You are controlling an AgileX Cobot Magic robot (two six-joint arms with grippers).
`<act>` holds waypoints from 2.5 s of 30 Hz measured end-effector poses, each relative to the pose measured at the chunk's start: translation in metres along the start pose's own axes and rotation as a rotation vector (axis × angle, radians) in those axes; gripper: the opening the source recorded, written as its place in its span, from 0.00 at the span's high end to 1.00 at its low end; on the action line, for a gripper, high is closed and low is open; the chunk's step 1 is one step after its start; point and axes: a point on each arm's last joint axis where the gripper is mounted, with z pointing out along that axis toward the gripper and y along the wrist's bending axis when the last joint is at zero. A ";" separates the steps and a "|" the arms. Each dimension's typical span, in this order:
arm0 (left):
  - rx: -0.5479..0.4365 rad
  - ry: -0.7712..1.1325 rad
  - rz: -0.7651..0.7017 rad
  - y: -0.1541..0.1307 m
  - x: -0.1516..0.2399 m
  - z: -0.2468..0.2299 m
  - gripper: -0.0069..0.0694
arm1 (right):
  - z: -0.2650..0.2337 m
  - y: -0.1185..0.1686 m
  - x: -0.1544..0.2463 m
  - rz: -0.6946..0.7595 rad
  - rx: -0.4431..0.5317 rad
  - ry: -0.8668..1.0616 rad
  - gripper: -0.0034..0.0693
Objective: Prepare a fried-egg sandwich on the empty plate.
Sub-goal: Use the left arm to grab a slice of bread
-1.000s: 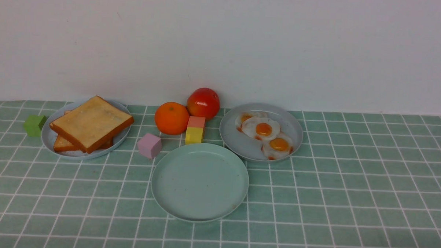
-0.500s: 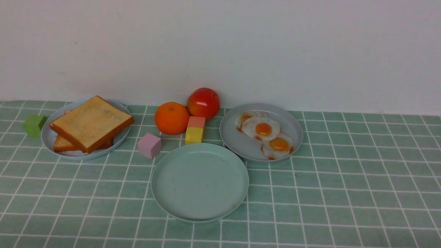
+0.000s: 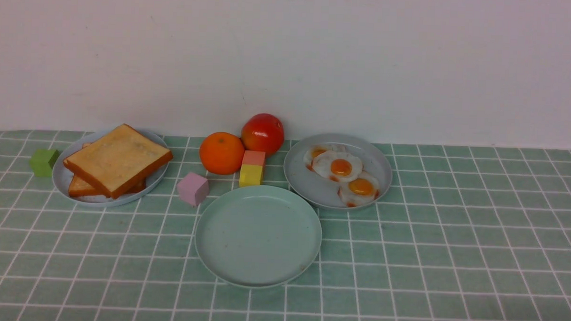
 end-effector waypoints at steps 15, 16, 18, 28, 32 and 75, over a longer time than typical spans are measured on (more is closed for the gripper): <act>-0.237 0.762 0.841 -0.103 -0.015 0.068 0.93 | -0.025 0.029 -0.072 0.436 -0.251 -0.045 0.75; -0.245 0.785 0.852 -0.107 -0.016 0.080 0.93 | -0.031 0.036 -0.091 0.328 -0.274 0.018 0.80; -0.262 0.809 0.851 -0.107 -0.016 0.092 0.93 | -0.031 0.040 -0.101 0.250 -0.279 0.084 0.84; -0.363 0.964 1.021 -0.066 -0.006 0.240 0.93 | -0.007 0.068 -0.184 -0.122 -0.419 0.409 0.95; -0.390 1.036 1.058 -0.043 0.003 0.277 0.93 | -0.001 0.076 -0.187 -0.155 -0.468 0.436 0.95; -0.250 1.006 1.413 0.017 0.022 0.361 0.85 | 0.002 0.079 -0.191 -0.152 -0.483 0.396 0.92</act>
